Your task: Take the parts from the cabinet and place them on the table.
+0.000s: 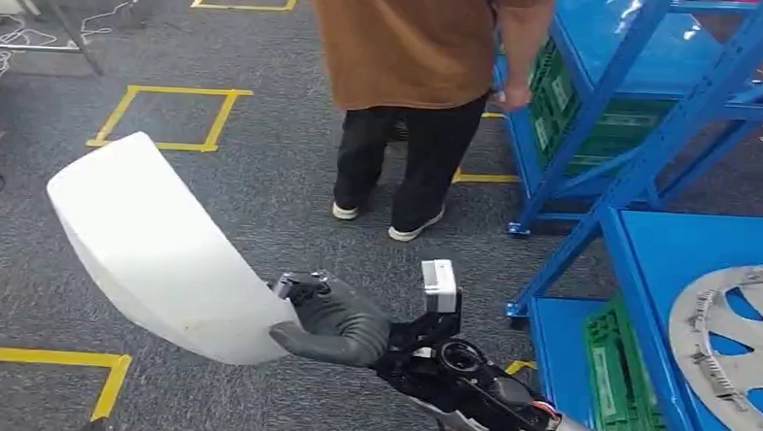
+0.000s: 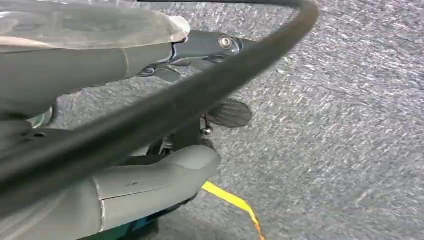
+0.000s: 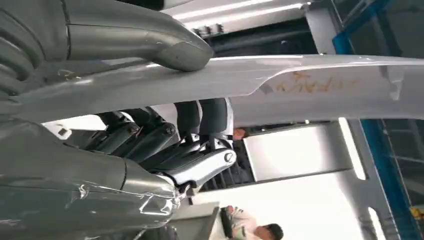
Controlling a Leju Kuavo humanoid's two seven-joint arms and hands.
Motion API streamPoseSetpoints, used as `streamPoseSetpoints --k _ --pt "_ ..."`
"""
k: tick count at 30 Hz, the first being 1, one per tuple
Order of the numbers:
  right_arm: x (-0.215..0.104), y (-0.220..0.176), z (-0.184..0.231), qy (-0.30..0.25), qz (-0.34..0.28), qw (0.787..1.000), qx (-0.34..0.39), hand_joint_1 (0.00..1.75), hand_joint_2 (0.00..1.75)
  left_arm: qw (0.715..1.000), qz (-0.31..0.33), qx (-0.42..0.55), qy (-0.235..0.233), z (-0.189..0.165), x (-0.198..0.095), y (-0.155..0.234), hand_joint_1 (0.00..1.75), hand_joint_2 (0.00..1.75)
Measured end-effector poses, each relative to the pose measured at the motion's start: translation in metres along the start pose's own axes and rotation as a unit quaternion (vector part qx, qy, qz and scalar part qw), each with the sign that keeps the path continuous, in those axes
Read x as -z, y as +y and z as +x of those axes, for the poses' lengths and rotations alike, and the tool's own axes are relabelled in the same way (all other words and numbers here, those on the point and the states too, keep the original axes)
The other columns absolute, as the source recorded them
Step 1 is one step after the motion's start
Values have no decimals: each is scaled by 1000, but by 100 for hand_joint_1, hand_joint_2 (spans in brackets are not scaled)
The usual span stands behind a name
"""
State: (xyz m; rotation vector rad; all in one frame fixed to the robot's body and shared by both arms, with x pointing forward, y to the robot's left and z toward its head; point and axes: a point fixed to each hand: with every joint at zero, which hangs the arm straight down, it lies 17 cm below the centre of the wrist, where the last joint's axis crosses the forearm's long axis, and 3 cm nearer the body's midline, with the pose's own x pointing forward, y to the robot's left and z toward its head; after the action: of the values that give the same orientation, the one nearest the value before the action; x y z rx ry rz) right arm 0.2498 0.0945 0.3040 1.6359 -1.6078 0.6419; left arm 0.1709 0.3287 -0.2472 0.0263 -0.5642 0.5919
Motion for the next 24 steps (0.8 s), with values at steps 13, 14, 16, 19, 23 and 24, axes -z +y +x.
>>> streamPoseSetpoints --k 13,14,16,19,23,24 --pt "-1 4 -9 15 7 1000 2 175 175 1000 -1 1 -4 2 0 -1 0 175" --pt "-1 3 -9 15 7 1000 1 175 175 1000 -1 0 -4 2 0 -1 0 175" --pt "-1 4 -10 18 9 1000 0 175 175 1000 1 0 -3 0 0 1 0 175" --pt "1 4 -9 16 11 1000 -1 175 175 1000 4 0 -3 0 0 3 0 175" --pt "0 3 -12 21 9 1000 0 175 175 1000 3 0 -4 2 0 3 0 175" --pt "0 3 -13 21 9 1000 0 175 175 1000 4 1 -3 1 0 4 0 175"
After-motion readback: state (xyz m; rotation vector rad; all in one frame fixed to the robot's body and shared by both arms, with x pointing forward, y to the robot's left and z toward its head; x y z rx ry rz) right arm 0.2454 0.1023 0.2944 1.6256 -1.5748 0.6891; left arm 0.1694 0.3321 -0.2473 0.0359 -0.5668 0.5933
